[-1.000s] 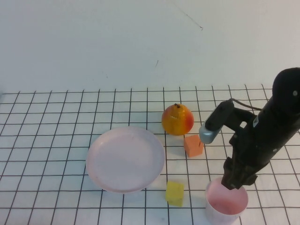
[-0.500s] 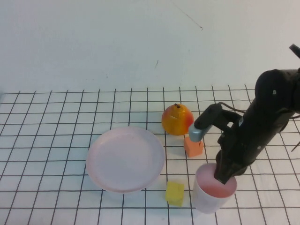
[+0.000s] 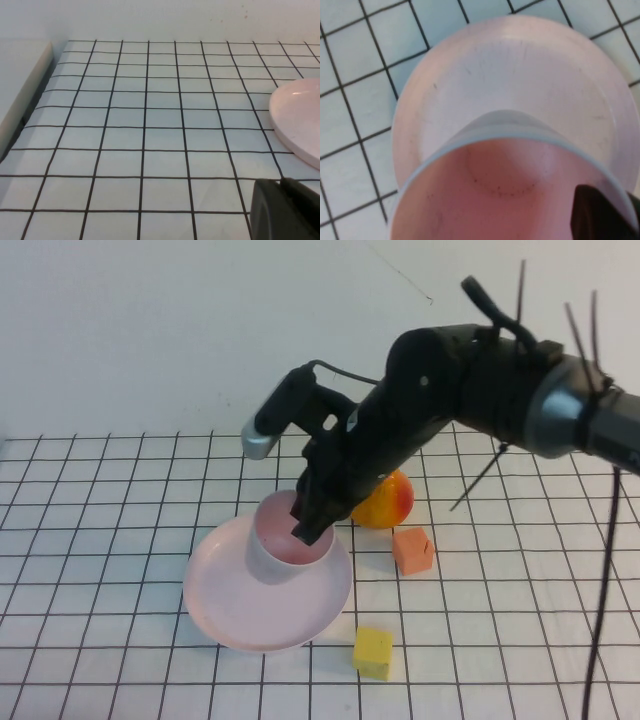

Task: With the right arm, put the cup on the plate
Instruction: Place the cup on the plate

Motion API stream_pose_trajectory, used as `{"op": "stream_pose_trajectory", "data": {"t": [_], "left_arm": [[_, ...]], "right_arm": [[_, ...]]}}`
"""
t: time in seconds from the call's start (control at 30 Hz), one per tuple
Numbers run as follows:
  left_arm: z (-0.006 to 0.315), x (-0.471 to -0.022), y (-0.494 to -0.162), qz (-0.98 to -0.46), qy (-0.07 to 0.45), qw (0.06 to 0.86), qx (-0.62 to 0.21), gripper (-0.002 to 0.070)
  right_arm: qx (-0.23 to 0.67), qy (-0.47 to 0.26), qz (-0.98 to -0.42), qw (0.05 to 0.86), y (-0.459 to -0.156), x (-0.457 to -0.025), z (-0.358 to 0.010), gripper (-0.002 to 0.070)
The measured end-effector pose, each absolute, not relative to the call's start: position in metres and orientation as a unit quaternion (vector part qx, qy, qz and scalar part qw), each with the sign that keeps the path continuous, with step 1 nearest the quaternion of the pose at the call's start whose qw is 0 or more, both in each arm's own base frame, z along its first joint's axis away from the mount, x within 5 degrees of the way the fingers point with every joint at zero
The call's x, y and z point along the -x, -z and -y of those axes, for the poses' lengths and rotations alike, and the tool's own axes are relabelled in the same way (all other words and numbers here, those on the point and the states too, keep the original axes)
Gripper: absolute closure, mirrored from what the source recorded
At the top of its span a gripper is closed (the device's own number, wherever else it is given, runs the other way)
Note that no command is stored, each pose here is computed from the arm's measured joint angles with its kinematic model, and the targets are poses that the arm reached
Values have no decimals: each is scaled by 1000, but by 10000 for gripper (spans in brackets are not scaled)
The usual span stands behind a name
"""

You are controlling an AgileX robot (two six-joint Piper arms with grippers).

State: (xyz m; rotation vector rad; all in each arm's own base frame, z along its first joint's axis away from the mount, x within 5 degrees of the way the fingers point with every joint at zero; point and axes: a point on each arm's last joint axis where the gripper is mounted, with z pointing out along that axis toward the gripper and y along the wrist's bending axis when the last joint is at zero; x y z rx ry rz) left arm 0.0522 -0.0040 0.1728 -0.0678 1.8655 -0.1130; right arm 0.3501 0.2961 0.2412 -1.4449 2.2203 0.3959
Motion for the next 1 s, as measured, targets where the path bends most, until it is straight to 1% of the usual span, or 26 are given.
{"op": "stream_pose_trajectory", "data": {"t": [0.1, 0.23, 0.33, 0.47, 0.57, 0.63, 0.67, 0.83, 0.9, 1.0], "left_arm": [[4, -52, -173, -803, 49, 594, 29, 678], [4, -52, -173, -803, 49, 594, 29, 678], [4, -52, -173, -803, 49, 594, 29, 678], [4, -52, -173, -803, 49, 594, 29, 678], [4, -52, -173, -803, 49, 594, 29, 678], [4, -52, -173, -803, 49, 594, 29, 678], [4, -52, -173, -803, 49, 594, 29, 678], [4, -52, -173, -803, 49, 594, 29, 678], [4, -52, -173, -803, 49, 594, 29, 678], [4, -52, -173, -803, 49, 594, 29, 678]], "right_arm": [[528, -149, -805, 226, -231, -366, -311, 657], [544, -142, -807, 181, -208, -379, -321, 657], [555, -133, -807, 153, -196, -384, -323, 657], [558, -131, -805, 154, -195, -388, -327, 657], [558, -130, -803, 165, -199, -390, -328, 646], [557, -130, -802, 170, -200, -391, -328, 615], [557, -130, -802, 171, -201, -391, -328, 587], [543, -133, -812, 170, -201, -391, -328, 405], [542, -132, -812, 172, -204, -392, -329, 367], [543, -129, -810, 178, -218, -393, -329, 346]]}}
